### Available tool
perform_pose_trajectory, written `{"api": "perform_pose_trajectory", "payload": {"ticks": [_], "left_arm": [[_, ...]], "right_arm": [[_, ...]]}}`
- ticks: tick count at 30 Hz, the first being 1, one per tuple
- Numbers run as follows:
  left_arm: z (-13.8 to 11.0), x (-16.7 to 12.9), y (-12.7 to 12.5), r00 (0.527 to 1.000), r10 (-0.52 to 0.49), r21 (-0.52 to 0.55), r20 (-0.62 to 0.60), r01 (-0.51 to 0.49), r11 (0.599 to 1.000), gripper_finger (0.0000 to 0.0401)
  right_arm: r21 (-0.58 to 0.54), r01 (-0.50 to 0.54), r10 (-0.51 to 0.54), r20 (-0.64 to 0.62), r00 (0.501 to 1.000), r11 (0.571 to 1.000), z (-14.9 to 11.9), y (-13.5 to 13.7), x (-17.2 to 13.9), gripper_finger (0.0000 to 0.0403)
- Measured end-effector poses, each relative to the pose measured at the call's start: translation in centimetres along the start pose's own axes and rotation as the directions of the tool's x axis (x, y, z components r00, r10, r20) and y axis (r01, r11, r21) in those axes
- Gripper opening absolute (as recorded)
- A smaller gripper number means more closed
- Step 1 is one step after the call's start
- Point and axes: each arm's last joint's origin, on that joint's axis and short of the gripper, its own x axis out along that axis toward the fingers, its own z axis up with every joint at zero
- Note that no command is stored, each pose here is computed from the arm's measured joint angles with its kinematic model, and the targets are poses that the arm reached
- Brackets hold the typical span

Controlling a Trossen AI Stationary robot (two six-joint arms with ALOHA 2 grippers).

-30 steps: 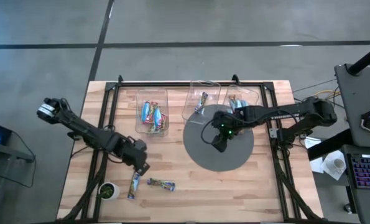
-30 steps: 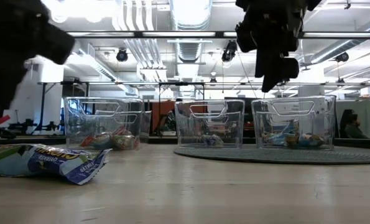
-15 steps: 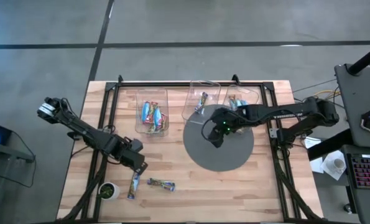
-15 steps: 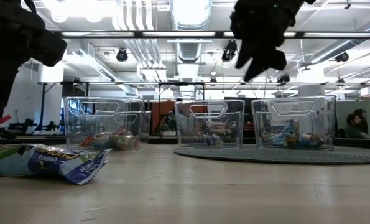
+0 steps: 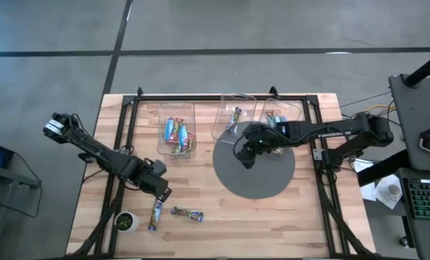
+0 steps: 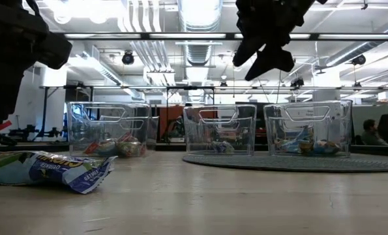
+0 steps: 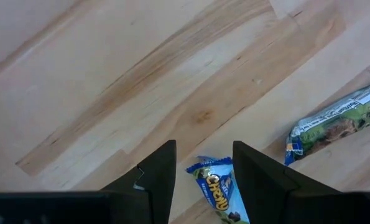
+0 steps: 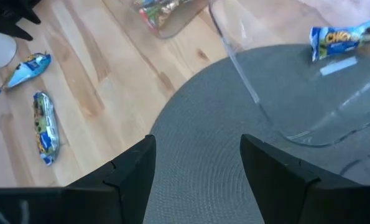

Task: Pick and place Granola Bars by type
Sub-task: Put the blue granola bar into the middle transparent bin

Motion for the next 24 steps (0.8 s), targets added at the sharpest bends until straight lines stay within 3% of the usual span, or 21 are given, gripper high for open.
{"api": "perform_pose_trajectory", "payload": {"ticks": [14,24], "left_arm": [[-0.9,0.0,-0.1,0.998,-0.01,-0.061,-0.066,0.006,0.998,0.014],[-2.4,-0.1,0.2,0.996,0.033,-0.15,-0.087,-0.046,0.988,0.014]], "right_arm": [[-0.02,-0.01,0.009,-0.041,0.999,1.0,-1.1,0.6,0.6,0.0224],[-0.02,-0.009,0.008,-0.043,0.999,1.0,-1.1,0.6,0.6,0.0224]]}}
